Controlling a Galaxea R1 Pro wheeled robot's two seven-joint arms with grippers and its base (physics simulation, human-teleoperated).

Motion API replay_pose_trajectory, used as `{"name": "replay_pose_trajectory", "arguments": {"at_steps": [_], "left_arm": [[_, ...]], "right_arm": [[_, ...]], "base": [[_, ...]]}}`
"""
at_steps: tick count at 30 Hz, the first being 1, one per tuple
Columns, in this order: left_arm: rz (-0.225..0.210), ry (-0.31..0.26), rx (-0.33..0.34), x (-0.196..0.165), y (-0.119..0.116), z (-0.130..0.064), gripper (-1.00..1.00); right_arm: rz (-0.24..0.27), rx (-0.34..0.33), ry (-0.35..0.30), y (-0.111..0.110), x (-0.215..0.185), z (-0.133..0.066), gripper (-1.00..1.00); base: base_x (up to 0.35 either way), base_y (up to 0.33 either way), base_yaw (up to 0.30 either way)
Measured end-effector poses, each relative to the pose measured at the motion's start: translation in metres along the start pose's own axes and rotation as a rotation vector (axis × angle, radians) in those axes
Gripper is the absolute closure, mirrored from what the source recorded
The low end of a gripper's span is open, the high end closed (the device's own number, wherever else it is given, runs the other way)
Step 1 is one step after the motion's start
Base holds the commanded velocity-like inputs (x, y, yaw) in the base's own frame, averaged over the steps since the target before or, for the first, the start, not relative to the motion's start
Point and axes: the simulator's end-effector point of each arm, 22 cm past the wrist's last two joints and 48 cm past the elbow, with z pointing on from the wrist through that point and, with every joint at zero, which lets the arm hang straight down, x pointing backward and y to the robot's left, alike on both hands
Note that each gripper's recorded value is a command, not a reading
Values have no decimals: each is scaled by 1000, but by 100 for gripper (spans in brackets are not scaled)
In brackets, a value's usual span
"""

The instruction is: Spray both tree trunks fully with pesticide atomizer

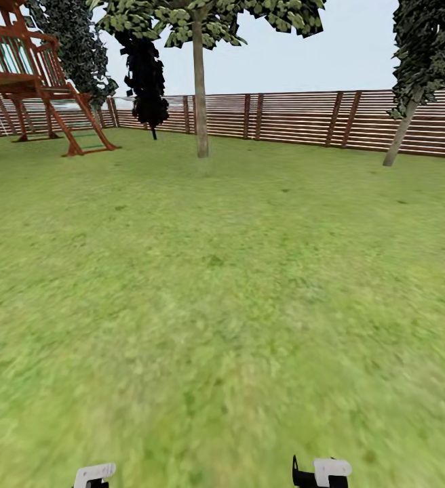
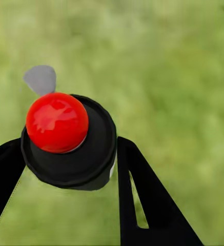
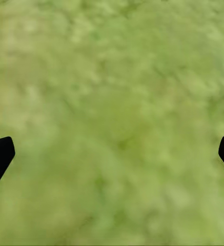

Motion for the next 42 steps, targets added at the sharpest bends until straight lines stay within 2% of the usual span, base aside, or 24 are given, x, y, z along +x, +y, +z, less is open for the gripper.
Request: {"name": "replay_pose_trajectory", "arguments": {"at_steps": [42], "left_arm": [[0, 0, 0, 0, 0, 0, 100]], "right_arm": [[0, 0, 0, 0, 0, 0, -100]], "base": [[338, 0, 0]]}}
